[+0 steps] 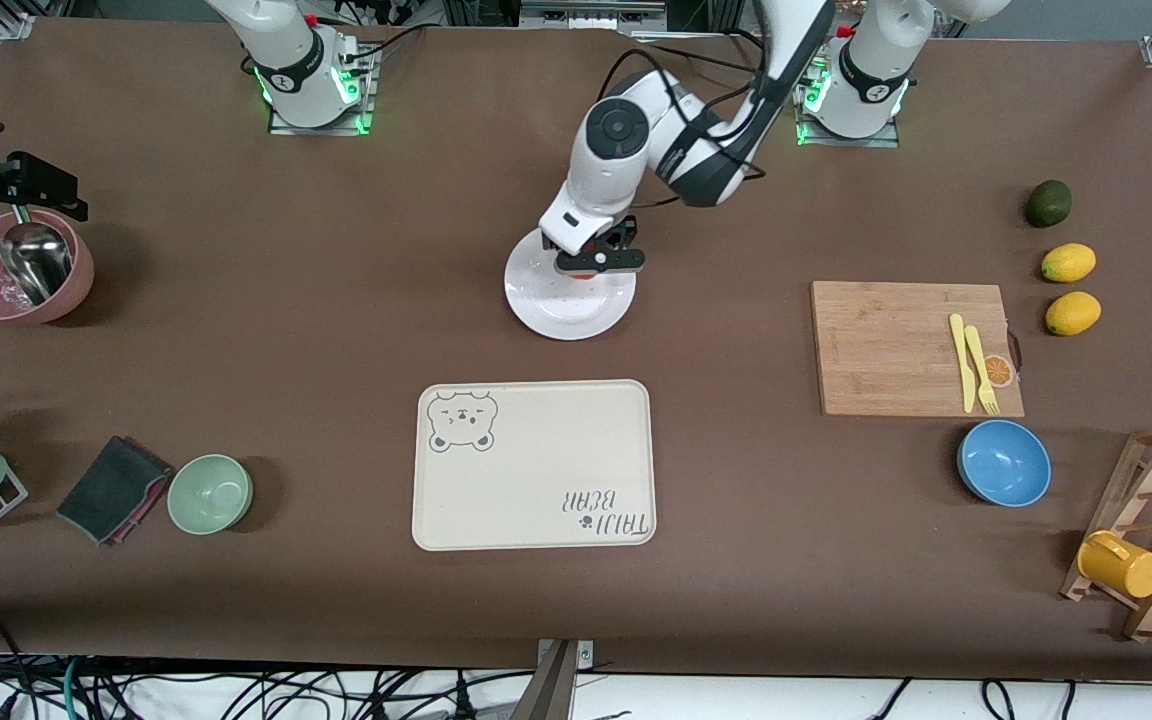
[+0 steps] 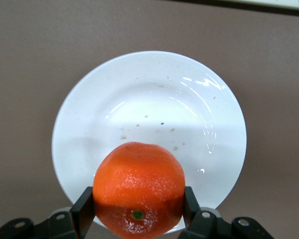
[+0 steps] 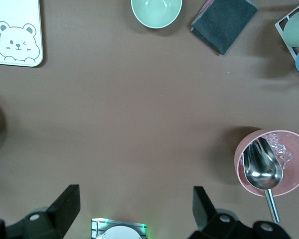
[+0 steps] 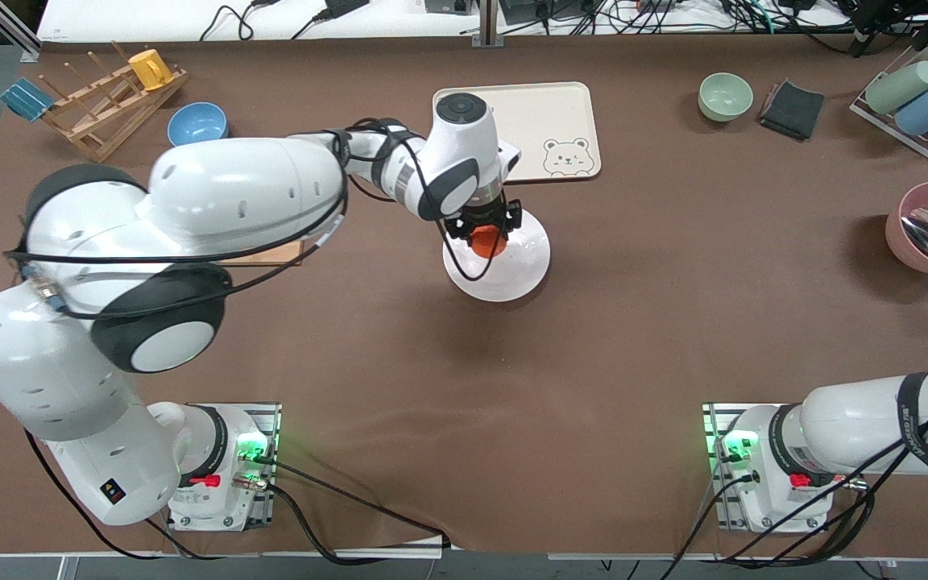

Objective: Place orange and plate with both arms
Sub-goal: 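Lift the orange with the left gripper and carry it over the white plate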

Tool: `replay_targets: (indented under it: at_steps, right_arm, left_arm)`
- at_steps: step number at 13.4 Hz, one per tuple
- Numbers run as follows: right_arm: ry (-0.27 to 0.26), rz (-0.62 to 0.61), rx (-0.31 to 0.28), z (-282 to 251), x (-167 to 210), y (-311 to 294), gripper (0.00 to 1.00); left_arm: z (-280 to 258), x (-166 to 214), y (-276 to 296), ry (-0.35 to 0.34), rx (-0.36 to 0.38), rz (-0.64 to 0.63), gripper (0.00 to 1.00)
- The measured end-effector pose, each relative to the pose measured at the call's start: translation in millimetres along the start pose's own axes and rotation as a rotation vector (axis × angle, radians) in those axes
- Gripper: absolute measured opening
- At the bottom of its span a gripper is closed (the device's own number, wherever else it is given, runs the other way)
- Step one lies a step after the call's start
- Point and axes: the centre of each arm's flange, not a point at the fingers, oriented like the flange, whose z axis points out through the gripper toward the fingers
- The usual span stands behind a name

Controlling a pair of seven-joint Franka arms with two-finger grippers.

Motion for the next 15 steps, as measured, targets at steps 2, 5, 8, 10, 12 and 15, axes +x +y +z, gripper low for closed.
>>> replay_targets:
  at_steps: [2,5,8,10,12,15]
  right_arm:
    - [0.0,0.0,0.0,0,0,0,1.0]
    - [-0.001,0.0,0.0,0,0,0,1.0]
    - [-0.001,0.0,0.0,0,0,0,1.0]
    - [-0.001,0.0,0.0,0,0,0,1.0]
    - [-0.001,0.0,0.0,0,0,0,1.0]
    - [-0.001,0.0,0.0,0,0,0,1.0]
  left_arm:
    - [21,0,7,-0.012,0.017,-0.029,0.73]
    - [37,-3,13,-0.021,0.03,-0.046,0.73]
    - [45,-1,10,-0.025,0.039,-0.056,0.73]
    - [51,1,10,-0.021,0.037,-0.069,0.75]
    - [54,1,10,-0.02,0.037,-0.082,0.84]
    - [46,4,14,-0.011,0.022,-0.092,0.97]
